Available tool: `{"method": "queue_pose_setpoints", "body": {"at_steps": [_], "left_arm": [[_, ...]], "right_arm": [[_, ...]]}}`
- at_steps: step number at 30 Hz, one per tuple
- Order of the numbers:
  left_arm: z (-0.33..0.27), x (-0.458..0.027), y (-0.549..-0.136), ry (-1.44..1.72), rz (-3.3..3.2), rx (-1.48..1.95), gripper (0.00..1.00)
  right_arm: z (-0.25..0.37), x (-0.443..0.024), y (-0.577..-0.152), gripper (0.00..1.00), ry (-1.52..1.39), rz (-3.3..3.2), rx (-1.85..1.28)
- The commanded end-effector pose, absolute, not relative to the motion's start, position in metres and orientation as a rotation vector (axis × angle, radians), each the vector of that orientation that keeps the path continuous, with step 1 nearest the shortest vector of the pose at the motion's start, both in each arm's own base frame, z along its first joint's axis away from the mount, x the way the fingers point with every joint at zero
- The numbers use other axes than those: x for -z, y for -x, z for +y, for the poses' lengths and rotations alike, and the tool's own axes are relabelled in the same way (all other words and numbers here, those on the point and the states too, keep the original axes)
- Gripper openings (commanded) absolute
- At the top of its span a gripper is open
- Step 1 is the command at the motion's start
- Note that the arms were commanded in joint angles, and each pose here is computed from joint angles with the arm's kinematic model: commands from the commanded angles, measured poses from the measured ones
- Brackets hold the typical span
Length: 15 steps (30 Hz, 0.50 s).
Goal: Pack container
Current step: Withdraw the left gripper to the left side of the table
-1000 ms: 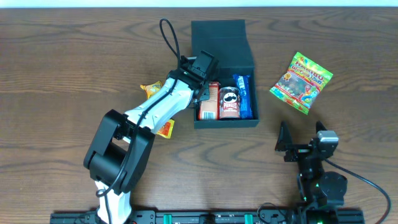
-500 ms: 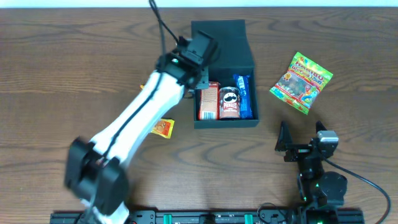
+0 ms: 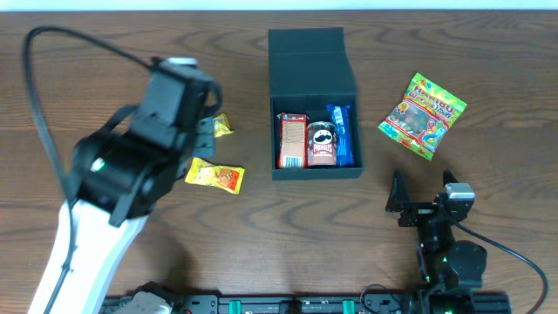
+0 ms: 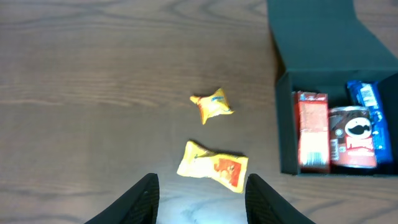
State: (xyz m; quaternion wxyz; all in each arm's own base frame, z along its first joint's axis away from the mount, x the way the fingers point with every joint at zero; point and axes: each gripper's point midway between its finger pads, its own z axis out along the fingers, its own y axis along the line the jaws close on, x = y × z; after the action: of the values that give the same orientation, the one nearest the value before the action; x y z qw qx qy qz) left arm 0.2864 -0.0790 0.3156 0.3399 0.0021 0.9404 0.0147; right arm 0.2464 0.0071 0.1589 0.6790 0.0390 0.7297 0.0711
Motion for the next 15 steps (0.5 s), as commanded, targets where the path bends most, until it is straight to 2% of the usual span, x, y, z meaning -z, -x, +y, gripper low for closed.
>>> {"method": "queue_pose_setpoints", "body": {"at_steps": [1,3,4,6,9,10,15], "left_arm": [[-0.06,-0.306,-0.269,0.0,2.462,-0.047,0.46],[-0.046,-0.302,-0.261,0.053,2.451,-0.056,0.49],[-0.038,-0.299,-0.257,0.1,2.442,-0.058,0.54],[-0.021,-0.294,-0.25,0.208,2.422,-0.062,0.74],[0.008,-0.285,-0.241,0.407,2.39,-0.112,0.98],[0.017,-0.281,-0.239,0.471,2.381,-0.131,0.95],[0.047,-0.252,-0.232,0.745,2.411,-0.134,0.95]], "right_arm": [[0.007,-0.158,-0.246,0.99,-0.094,1.638,-0.171],[0.007,-0.158,-0.246,0.99,-0.094,1.638,-0.171],[0.007,-0.158,-0.246,0.99,-0.094,1.638,-0.171],[0.007,-0.158,-0.246,0.99,-0.094,1.638,-0.171],[0.007,-0.158,-0.246,0.99,-0.094,1.638,-0.171],[0.007,-0.158,-0.246,0.99,-0.094,1.638,-0.171],[0.008,-0.159,-0.246,0.99,-0.094,1.636,-0.172]]}}
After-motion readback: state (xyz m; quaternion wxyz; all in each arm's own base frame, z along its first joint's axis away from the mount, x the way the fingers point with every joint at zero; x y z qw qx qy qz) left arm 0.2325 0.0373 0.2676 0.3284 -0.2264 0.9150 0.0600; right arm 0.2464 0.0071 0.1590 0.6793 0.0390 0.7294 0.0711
